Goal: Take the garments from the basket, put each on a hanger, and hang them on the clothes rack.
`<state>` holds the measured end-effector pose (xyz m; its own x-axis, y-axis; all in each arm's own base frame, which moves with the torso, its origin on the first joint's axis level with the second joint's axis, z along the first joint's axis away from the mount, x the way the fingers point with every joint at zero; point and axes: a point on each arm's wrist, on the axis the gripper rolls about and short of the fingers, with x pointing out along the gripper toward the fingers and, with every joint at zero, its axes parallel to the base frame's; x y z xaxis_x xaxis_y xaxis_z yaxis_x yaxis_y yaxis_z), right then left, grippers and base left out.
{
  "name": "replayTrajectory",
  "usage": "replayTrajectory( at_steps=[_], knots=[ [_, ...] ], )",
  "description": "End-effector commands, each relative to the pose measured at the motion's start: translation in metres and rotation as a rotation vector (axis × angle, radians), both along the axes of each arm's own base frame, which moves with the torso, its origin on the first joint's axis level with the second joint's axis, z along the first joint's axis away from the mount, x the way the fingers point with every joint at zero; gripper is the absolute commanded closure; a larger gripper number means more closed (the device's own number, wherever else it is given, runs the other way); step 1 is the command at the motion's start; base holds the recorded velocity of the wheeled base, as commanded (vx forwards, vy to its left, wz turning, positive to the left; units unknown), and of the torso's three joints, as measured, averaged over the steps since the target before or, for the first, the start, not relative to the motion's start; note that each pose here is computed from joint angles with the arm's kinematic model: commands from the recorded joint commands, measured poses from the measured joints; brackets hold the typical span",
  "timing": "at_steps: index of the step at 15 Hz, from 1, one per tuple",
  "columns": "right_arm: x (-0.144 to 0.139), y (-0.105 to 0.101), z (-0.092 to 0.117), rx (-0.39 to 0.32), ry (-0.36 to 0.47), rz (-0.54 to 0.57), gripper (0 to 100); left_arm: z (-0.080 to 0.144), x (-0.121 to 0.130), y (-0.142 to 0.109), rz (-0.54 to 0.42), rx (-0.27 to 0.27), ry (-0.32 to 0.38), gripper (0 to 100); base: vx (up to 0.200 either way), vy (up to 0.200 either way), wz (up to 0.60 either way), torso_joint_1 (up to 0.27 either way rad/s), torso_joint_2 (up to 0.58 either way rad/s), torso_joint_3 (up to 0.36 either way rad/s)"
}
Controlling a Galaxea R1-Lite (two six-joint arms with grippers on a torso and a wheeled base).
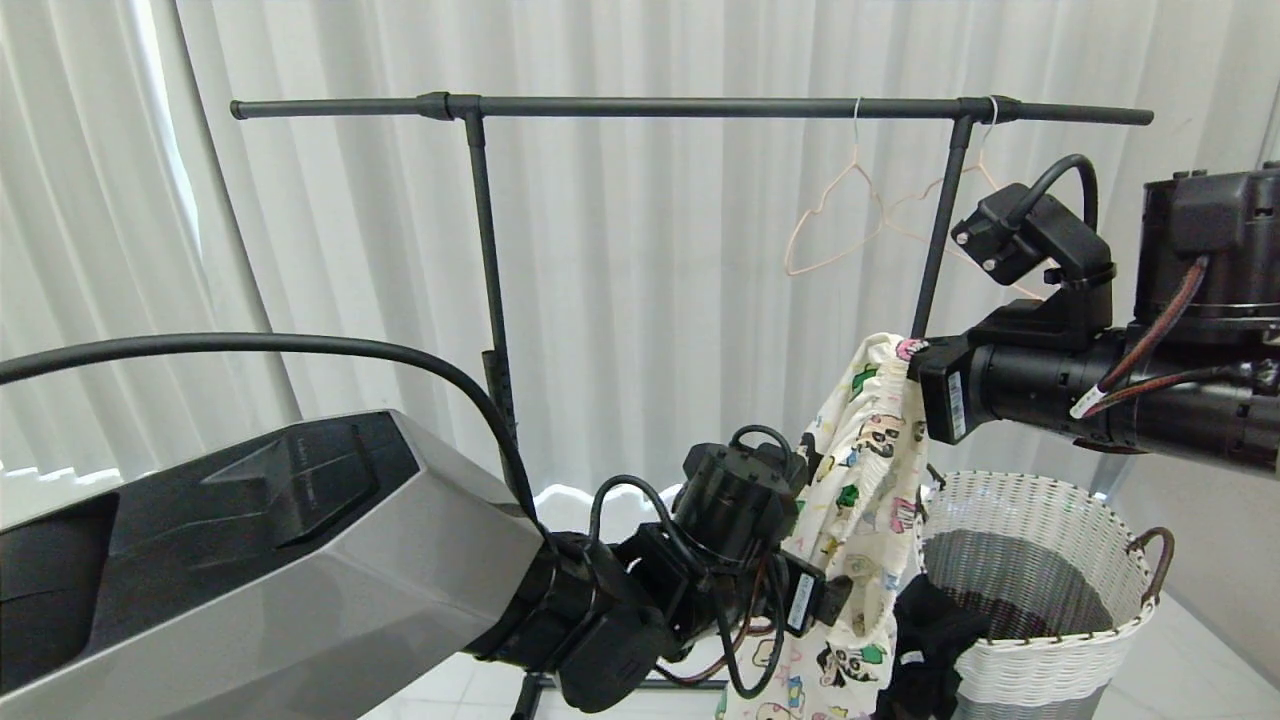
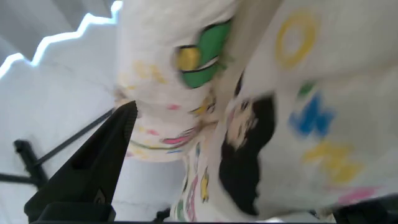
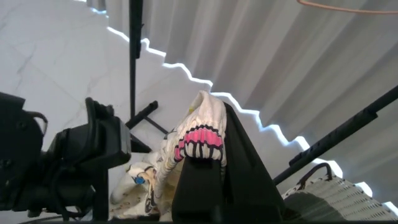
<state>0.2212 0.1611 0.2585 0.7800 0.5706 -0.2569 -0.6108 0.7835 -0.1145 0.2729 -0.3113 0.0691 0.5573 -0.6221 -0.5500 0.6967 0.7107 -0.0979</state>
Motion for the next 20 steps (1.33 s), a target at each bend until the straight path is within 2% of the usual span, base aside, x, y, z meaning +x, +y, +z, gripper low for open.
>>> replayTrajectory(
  at_steps=[1, 4, 7, 9, 13, 17, 20],
  knots=[
    [-0.002, -0.003, 0.003, 0.004, -0.009, -0.011, 100, 0.001, -0.001, 0.004, 0.013, 0.007, -0.003, 0, 0.0, 0.0, 0.0, 0.0, 0.0, 0.0],
    [-0.003, -0.01, 0.005, -0.002, -0.01, -0.049, 100, 0.002, 0.001, 0.008, 0.085, 0.035, -0.034, 0, 0.0, 0.0, 0.0, 0.0, 0.0, 0.0],
    [0.005, -0.022, 0.004, -0.013, -0.008, -0.123, 100, 0.016, -0.008, 0.018, 0.097, 0.028, -0.05, 0, 0.0, 0.0, 0.0, 0.0, 0.0, 0.0],
    [0.003, -0.026, 0.008, -0.011, -0.017, -0.146, 100, 0.014, -0.012, 0.029, 0.108, 0.047, -0.036, 0, 0.0, 0.0, 0.0, 0.0, 0.0, 0.0],
    [0.0, -0.029, 0.01, -0.016, -0.015, -0.151, 100, 0.005, -0.019, 0.041, 0.12, 0.046, -0.067, 0, 0.0, 0.0, 0.0, 0.0, 0.0, 0.0],
    [0.001, -0.03, 0.008, -0.02, -0.01, -0.159, 100, 0.029, -0.023, 0.052, 0.141, 0.003, -0.108, 0, 0.0, 0.0, 0.0, 0.0, 0.0, 0.0],
    [0.001, -0.031, 0.008, -0.031, -0.004, -0.179, 100, 0.037, -0.025, 0.059, 0.148, -0.008, -0.12, 0, 0.0, 0.0, 0.0, 0.0, 0.0, 0.0]
  ],
)
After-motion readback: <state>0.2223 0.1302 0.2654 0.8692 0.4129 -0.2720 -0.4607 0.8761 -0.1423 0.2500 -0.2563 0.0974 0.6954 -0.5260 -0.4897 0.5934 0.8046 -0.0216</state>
